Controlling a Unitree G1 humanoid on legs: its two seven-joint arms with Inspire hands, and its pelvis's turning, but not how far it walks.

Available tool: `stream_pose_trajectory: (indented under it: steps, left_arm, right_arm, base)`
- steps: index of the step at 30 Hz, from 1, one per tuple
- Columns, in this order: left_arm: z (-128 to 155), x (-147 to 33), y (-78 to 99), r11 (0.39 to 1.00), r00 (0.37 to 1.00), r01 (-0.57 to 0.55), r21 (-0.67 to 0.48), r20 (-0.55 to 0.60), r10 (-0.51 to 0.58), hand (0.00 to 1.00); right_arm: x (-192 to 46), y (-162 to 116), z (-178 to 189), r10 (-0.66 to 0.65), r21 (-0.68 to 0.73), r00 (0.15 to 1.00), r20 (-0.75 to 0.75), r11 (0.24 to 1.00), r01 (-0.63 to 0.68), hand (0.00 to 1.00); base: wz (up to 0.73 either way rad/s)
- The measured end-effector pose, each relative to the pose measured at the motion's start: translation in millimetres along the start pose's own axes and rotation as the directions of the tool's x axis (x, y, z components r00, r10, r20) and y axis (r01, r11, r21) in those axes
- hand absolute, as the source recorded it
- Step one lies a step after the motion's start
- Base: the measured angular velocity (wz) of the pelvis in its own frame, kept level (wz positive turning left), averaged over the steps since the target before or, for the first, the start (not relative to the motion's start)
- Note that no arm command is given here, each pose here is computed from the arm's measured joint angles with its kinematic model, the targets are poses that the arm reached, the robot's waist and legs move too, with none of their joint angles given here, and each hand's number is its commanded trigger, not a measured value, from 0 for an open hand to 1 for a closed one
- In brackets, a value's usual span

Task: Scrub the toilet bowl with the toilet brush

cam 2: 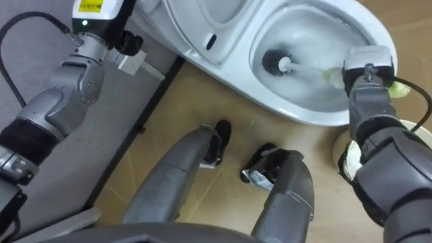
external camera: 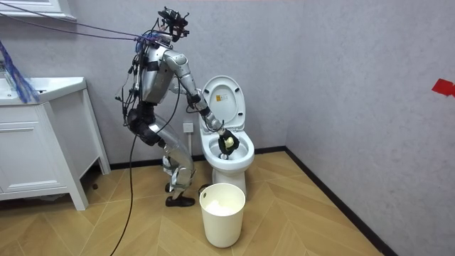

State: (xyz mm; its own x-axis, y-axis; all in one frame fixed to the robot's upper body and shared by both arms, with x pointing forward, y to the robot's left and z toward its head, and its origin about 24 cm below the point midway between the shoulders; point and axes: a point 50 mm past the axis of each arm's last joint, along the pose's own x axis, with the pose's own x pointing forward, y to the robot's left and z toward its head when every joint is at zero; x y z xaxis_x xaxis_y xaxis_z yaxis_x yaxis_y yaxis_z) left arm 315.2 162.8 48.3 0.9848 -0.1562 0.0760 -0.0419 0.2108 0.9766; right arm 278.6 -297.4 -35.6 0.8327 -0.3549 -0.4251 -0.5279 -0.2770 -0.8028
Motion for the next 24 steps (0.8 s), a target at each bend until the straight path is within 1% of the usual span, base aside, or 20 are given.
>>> stream_pose_trajectory:
  steps: [1, 4, 9, 13, 15, 17, 18, 19, 20, 21, 22, 23, 24]
  left_arm:
    - [-3, -4.4, -3.8, 1.0, 1.0, -0.002, -0.014, -0.016, 0.001, 0.0]
    - [-9, -12.7, -10.0, 0.999, 0.999, -0.014, -0.032, -0.045, 0.013, 0.0]
    - [-14, -18.0, -13.9, 0.998, 0.996, -0.028, -0.061, -0.084, 0.023, 0.0]
    - [-16, -18.0, -14.5, 0.997, 0.995, -0.028, -0.066, -0.095, 0.022, 0.0]
    - [-14, -15.6, -13.3, 0.997, 0.995, -0.033, -0.072, -0.091, 0.026, 0.0]
    - [-11, -13.2, -12.7, 0.997, 0.996, -0.029, -0.077, -0.084, 0.023, 0.0]
    - [-8, -11.1, -11.5, 0.997, 0.997, -0.026, -0.078, -0.074, 0.02, 0.0]
    - [-6, -8.7, -8.8, 0.996, 0.998, -0.027, -0.082, -0.063, 0.022, 0.0]
    - [-5, -7.4, -7.4, 0.996, 0.998, -0.028, -0.081, -0.058, 0.024, 0.0]
    - [-2, -4.4, -3.2, 0.996, 0.998, -0.038, -0.082, -0.043, 0.035, 0.0]
    - [0, -2.4, 2.0, 0.996, 0.998, -0.052, -0.079, -0.031, 0.05, 0.0]
    - [0, -1.8, 4.5, 0.996, 0.998, -0.058, -0.072, -0.026, 0.056, 0.0]
    - [1, 0.8, 9.9, 0.996, 0.997, -0.072, -0.049, -0.009, 0.072, 0.0]
  right_arm:
    - [-4, 11, 2, 0.007, 0.012, 1.0, 0.005, 1.0, -0.007, 1.0]
    - [-12, 27, 6, -0.004, 0.02, 1.0, 0.021, 1.0, 0.003, 1.0]
    - [-22, 43, 12, -0.016, 0.056, 0.999, 0.04, 0.998, 0.014, 1.0]
    - [-27, 50, 15, -0.024, 0.061, 0.998, 0.053, 0.998, 0.021, 1.0]
    - [-25, 47, 14, -0.033, 0.074, 0.998, 0.048, 0.997, 0.029, 1.0]
    - [-23, 43, 13, -0.016, 0.128, 0.999, 0.029, 0.992, 0.013, 1.0]
    - [-19, 39, 14, 0.005, 0.193, 1.0, 0.014, 0.981, -0.008, 1.0]
    - [-15, 33, 16, 0.033, 0.285, 0.999, 0.002, 0.958, -0.032, 1.0]
    - [-13, 29, 18, 0.049, 0.343, 0.999, -0.007, 0.938, -0.044, 1.0]
    - [-9, 19, 24, 0.078, 0.466, 0.997, -0.015, 0.882, -0.062, 1.0]
    - [-4, 7, 30, 0.104, 0.596, 0.994, -0.031, 0.8, -0.065, 1.0]
    - [-2, 2, 32, 0.119, 0.658, 0.992, -0.043, 0.751, -0.062, 1.0]
    - [1, -6, 31, 0.146, 0.748, 0.987, -0.065, 0.662, -0.049, 1.0]
  base:
    - [0.0]
    - [0.0]
    - [-0.01]
    - [0.02]
    - [0.05]
    - [-0.07]
    - [-0.16]
    - [-0.13]
    - [-0.05]
    - [0.0]
    - [0.0]
    - [0.07]
    - [0.08]
